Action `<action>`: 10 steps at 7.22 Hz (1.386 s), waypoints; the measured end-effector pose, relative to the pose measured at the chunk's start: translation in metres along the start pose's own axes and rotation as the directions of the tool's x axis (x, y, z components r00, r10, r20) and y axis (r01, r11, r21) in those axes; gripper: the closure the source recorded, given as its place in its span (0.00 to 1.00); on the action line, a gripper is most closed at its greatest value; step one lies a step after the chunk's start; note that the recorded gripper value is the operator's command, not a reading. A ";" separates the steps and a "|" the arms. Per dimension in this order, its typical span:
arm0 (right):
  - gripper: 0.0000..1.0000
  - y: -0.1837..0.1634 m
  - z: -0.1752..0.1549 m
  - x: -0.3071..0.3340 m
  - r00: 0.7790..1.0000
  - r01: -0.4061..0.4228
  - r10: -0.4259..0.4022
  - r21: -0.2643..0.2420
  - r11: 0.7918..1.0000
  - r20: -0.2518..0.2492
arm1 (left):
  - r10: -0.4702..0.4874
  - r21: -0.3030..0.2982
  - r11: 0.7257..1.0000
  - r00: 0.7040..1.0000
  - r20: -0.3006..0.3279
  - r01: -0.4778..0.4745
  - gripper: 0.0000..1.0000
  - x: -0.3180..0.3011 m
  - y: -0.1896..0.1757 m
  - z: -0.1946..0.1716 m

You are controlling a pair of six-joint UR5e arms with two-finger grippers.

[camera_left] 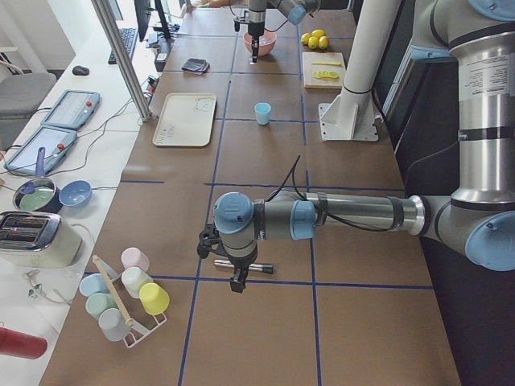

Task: Mash ice and strawberries in cup
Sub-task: 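Carry the ice cube with the right gripper over the light-blue cup, then open the right gripper to drop the ice cube into the cup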

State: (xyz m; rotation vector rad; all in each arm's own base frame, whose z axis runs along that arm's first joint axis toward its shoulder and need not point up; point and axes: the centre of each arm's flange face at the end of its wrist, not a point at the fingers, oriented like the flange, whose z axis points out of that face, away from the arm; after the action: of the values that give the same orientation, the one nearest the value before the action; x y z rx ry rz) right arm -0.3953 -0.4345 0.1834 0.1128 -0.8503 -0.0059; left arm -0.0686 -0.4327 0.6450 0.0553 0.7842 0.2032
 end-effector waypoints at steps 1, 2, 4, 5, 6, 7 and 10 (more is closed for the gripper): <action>0.95 0.012 0.010 -0.047 0.999 -0.032 0.032 0.014 0.999 -0.002 | 0.000 0.000 1.000 1.000 0.000 0.000 0.00 0.000 0.000 0.000; 0.95 0.022 0.023 -0.093 0.998 -0.061 0.062 0.024 0.998 -0.006 | -0.001 -0.001 1.000 1.000 0.000 0.001 0.00 0.000 0.000 0.000; 0.92 0.042 0.053 -0.153 0.995 -0.092 0.093 0.034 0.995 -0.035 | -0.004 -0.005 1.000 1.000 -0.001 0.004 0.00 -0.002 0.001 0.002; 0.87 0.050 0.066 -0.165 0.994 -0.095 0.097 0.037 0.995 -0.053 | -0.006 -0.007 1.000 1.000 -0.002 0.006 0.00 -0.002 0.001 0.003; 0.47 0.054 0.075 -0.169 0.993 -0.095 0.097 0.040 0.995 -0.067 | -0.008 -0.008 1.000 1.000 -0.002 0.008 0.00 -0.003 0.001 0.003; 0.02 0.054 0.082 -0.171 0.993 -0.094 0.097 0.042 0.995 -0.072 | -0.008 -0.009 1.000 1.000 -0.002 0.008 0.00 -0.003 0.001 0.003; 0.01 0.051 0.097 -0.173 0.994 -0.090 0.092 0.046 0.995 -0.061 | -0.008 -0.010 1.000 1.000 -0.003 0.008 0.00 -0.003 0.002 0.004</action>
State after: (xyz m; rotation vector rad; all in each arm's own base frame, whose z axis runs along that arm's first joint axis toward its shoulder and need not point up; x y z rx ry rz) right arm -0.5841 -0.3840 0.1226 0.1144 -0.7921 0.1013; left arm -0.0685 -0.4318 0.6501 0.0425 0.7860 0.1993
